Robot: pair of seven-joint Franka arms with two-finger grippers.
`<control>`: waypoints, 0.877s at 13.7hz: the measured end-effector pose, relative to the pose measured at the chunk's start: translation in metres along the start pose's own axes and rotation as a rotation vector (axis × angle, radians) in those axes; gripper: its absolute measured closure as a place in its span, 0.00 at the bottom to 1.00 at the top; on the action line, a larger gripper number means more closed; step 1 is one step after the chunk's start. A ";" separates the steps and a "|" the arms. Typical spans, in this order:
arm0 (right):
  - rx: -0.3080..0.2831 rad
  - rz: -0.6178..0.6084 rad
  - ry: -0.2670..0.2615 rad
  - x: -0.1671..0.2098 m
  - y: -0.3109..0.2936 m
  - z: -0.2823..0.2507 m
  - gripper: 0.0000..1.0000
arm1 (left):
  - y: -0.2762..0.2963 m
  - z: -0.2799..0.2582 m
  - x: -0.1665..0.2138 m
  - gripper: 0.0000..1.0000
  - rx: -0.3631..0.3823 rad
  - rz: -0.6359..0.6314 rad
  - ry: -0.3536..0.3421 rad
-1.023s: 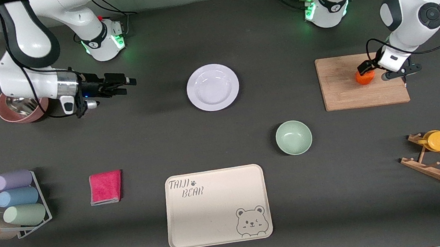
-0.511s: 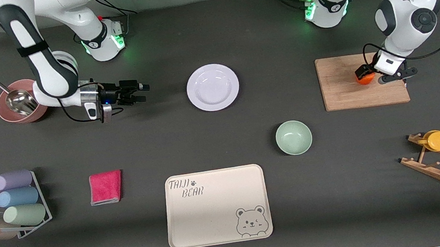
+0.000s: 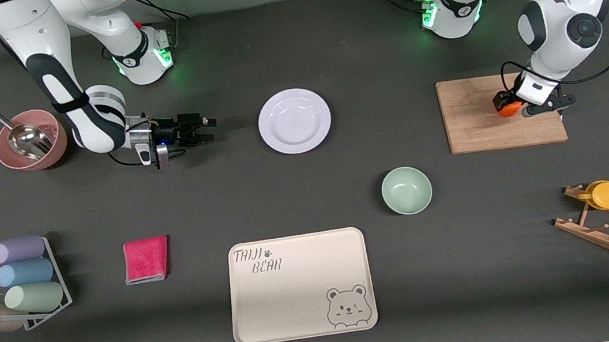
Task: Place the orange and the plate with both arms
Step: 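Grasp and lift the orange with the left gripper while the right gripper grips the plate, then carry the orange with the left gripper and lower it onto the white plate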
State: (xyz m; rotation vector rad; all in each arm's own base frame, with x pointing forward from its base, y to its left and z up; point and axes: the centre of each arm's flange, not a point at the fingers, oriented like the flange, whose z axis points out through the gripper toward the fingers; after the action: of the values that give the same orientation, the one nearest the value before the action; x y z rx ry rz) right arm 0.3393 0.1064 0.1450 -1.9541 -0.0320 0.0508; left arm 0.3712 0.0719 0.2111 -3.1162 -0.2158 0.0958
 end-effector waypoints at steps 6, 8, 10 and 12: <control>0.004 0.028 -0.008 -0.012 0.024 0.006 0.00 | 0.011 -0.053 0.030 0.30 0.008 0.031 -0.067; 0.008 0.023 -0.005 -0.012 0.026 0.005 0.00 | 0.008 -0.117 0.061 0.30 0.014 0.026 -0.104; 0.007 0.019 -0.005 -0.013 0.028 0.005 0.00 | 0.007 -0.182 0.084 0.30 0.020 0.024 -0.112; 0.007 0.017 -0.006 -0.014 0.030 0.005 0.00 | 0.015 -0.236 0.099 0.30 0.026 0.036 -0.125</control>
State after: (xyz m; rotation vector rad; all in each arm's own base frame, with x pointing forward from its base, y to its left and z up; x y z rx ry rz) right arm 0.3247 0.0990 0.1157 -1.9470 -0.0196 0.0682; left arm 0.4856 0.0675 0.4407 -3.0910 -0.1581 0.2921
